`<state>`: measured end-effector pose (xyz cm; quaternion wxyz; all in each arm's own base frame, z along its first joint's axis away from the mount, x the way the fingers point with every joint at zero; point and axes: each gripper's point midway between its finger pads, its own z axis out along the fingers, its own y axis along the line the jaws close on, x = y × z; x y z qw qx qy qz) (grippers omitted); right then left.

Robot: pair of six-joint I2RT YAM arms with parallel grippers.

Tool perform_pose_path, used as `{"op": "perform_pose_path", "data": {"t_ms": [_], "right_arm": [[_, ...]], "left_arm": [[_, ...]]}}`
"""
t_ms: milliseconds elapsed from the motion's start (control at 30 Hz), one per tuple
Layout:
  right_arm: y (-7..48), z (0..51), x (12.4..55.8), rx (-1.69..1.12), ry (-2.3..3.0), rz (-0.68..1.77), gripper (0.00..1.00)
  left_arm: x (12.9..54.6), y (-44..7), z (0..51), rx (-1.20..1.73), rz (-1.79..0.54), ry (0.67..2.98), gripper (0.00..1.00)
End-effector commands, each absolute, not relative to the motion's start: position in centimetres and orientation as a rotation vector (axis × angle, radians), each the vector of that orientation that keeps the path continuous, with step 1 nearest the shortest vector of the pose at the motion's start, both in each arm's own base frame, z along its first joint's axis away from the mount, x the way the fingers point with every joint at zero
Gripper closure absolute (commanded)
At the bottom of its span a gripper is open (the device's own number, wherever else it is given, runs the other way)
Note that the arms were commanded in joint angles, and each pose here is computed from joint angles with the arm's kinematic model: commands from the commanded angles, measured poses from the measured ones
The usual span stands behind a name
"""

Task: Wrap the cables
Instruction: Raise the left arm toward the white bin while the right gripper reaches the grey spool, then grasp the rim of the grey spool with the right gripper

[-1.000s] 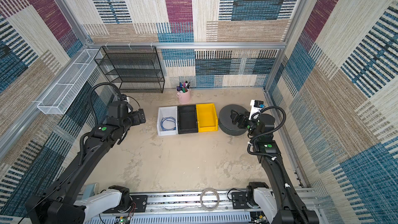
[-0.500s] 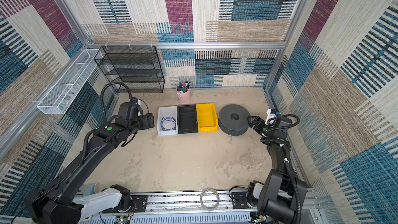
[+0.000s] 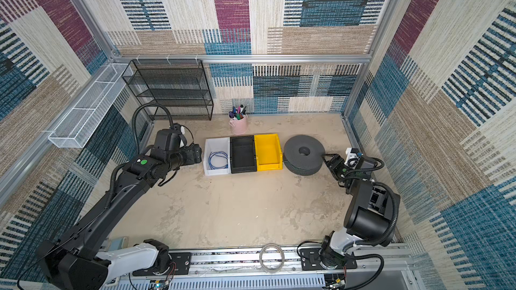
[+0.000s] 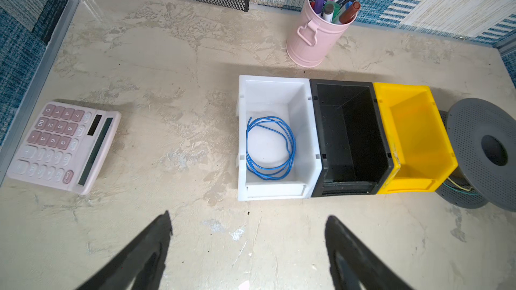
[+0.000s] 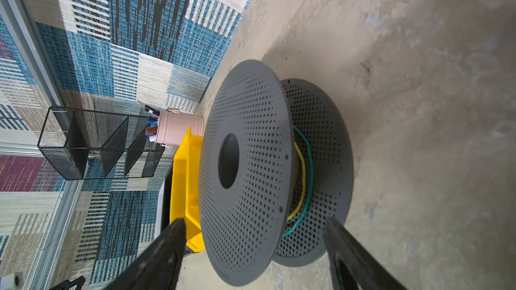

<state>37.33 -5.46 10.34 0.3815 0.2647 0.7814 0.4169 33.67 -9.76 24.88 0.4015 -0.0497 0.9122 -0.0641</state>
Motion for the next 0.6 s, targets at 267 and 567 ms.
{"op": "perform_pose_path", "data": {"t_ms": [267, 567], "right_arm": [[-3.8, 8.3, 39.9, 0.594, 1.955, 1.212, 0.24], [-2.6, 6.8, 42.0, 0.593, 1.950, 1.261, 0.38]], "left_arm": [[34.5, -10.4, 25.9, -0.158, -0.204, 2.293, 0.13], [34.2, -9.8, 26.5, -0.179, -0.180, 2.291, 0.13]]}}
